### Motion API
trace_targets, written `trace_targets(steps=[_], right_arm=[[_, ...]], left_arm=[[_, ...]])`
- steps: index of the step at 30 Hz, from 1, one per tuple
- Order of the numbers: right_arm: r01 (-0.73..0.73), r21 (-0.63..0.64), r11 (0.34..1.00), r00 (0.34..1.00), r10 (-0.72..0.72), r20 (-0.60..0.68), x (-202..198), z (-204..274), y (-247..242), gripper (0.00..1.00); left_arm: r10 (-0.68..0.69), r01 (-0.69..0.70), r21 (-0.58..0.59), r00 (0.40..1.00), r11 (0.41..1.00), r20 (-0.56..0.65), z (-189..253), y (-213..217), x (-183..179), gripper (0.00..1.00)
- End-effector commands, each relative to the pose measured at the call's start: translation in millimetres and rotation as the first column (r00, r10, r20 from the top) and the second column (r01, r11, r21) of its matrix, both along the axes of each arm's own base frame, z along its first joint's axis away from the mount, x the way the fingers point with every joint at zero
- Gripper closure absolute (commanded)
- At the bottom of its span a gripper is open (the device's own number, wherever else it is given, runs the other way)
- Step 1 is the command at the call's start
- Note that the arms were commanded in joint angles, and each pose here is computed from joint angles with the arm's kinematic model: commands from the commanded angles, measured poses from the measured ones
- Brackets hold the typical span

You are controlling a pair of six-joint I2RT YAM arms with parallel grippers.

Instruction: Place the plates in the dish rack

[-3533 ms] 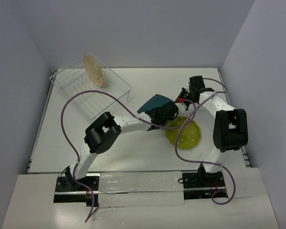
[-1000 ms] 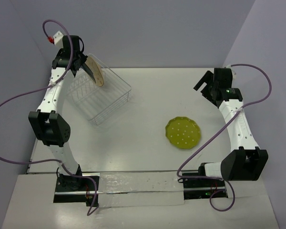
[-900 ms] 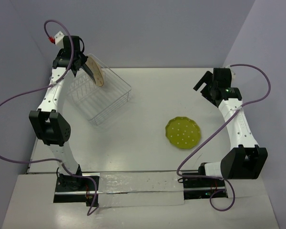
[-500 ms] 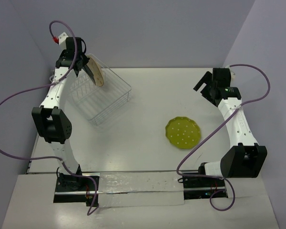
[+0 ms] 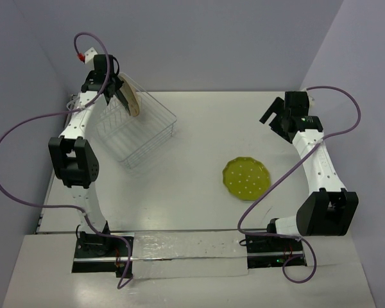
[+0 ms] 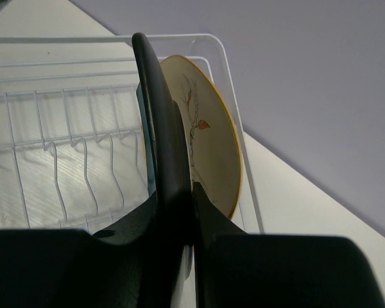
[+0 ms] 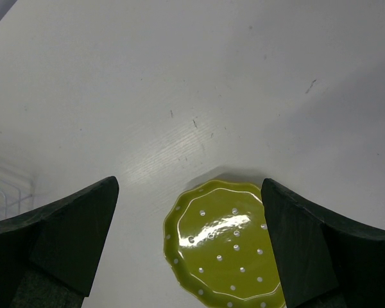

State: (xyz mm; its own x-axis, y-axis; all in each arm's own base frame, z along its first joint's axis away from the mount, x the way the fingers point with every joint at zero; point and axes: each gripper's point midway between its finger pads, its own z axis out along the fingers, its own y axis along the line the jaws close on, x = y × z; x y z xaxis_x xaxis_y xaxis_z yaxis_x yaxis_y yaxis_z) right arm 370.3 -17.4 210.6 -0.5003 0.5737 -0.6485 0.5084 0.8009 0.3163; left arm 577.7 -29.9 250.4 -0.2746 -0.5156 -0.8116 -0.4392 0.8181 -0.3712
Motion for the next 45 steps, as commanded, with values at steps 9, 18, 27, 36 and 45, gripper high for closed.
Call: trace_targets(steps=[9,18,27,36,45], right_arm=[[0.009,-0.026,1.000,1.000,-0.009,-0.006,4,-1,-5,0.00],[0.003,-0.027,1.000,1.000,-0.004,-0.017,5,-4,-4,0.00],[0.005,-0.040,0.999,1.000,-0.006,-0.028,3,-5,-6,0.00],[0.009,-0.049,0.999,0.999,-0.011,-0.038,-2,-7,-8,0.00],[0.009,-0.061,0.998,0.999,-0.011,-0.032,-13,-4,-9,0.00]], left_arm=[[0.073,-0.074,0.008,0.990,0.997,0.122,30,18,11,1.00],[0.054,-0.053,-0.006,0.996,0.999,0.073,11,13,16,1.00],[0.044,-0.043,-0.029,0.999,0.999,0.027,-9,8,23,0.97],[0.049,-0.049,-0.020,0.998,0.999,0.028,-4,10,22,0.55],[0.023,-0.022,-0.018,0.999,1.000,0.041,8,7,17,0.42]])
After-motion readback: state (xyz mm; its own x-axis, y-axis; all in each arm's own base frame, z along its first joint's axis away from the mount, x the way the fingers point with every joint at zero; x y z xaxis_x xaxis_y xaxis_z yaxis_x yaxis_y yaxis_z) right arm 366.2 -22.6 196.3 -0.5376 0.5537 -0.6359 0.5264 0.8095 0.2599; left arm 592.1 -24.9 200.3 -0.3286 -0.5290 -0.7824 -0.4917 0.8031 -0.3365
